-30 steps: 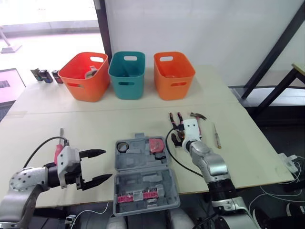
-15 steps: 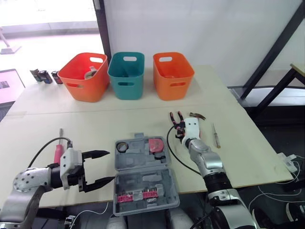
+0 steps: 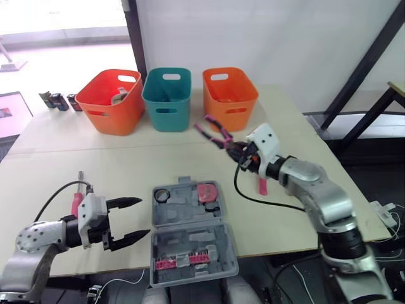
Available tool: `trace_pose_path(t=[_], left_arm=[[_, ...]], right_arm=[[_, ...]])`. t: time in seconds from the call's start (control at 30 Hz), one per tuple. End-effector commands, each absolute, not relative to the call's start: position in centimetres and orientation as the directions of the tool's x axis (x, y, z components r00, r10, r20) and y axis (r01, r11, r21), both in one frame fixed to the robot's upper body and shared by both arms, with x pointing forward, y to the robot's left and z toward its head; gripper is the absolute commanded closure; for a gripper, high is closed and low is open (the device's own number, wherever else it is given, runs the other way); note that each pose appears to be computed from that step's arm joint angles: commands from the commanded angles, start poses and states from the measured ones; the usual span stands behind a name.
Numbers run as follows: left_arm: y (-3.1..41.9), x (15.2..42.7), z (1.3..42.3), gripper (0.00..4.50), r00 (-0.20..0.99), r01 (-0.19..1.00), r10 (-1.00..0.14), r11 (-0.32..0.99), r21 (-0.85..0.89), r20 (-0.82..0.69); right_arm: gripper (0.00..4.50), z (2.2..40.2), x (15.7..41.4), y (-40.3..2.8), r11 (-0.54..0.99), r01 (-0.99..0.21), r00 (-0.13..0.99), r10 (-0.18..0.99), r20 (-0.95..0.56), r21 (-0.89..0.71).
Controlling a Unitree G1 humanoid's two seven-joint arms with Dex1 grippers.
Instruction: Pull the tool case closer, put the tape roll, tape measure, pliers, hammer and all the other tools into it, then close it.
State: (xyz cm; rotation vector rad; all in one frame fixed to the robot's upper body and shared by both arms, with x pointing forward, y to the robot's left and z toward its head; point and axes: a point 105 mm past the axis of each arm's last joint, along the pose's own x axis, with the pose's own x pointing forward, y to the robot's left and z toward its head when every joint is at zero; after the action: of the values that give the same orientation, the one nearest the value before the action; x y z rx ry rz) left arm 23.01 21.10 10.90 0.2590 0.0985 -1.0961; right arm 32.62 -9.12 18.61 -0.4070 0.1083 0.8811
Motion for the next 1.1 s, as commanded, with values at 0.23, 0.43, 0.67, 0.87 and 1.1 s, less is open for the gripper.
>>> trace_pose_path(t=[0.23, 0.43, 0.67, 0.87, 1.1], left_arm=[[23.4, 22.7, 11.0, 0.0, 0.479, 0.877, -0.845, 0.45, 0.169, -0.238], [22.3, 22.9, 11.1, 0.0, 0.467, 0.884, -0.853, 0.439, 0.163, -0.234], [22.3, 23.1, 10.9, 0.0, 0.458, 0.888, -0.857, 0.432, 0.157, -0.236], [22.2, 22.9, 11.0, 0.0, 0.456, 0.889, -0.859, 0.428, 0.16, -0.233], [21.8, 23.0, 11.3, 0.0, 0.457, 0.888, -0.859, 0.427, 0.17, -0.232]], right_arm=[[3.52, 17.8, 29.7, -5.6, 0.13, -0.939, 0.311, 0.721, -0.619, -0.319], [3.52, 17.0, 29.8, -3.5, -0.02, -0.944, 0.232, 0.667, -0.708, -0.328], [3.52, 15.9, 31.1, -2.1, -0.092, -0.934, 0.231, 0.582, -0.78, -0.345], [3.52, 15.3, 31.1, -0.4, -0.126, -0.935, 0.204, 0.575, -0.792, -0.333], [3.52, 14.2, 31.1, 0.6, -0.141, -0.941, 0.176, 0.572, -0.801, -0.307]])
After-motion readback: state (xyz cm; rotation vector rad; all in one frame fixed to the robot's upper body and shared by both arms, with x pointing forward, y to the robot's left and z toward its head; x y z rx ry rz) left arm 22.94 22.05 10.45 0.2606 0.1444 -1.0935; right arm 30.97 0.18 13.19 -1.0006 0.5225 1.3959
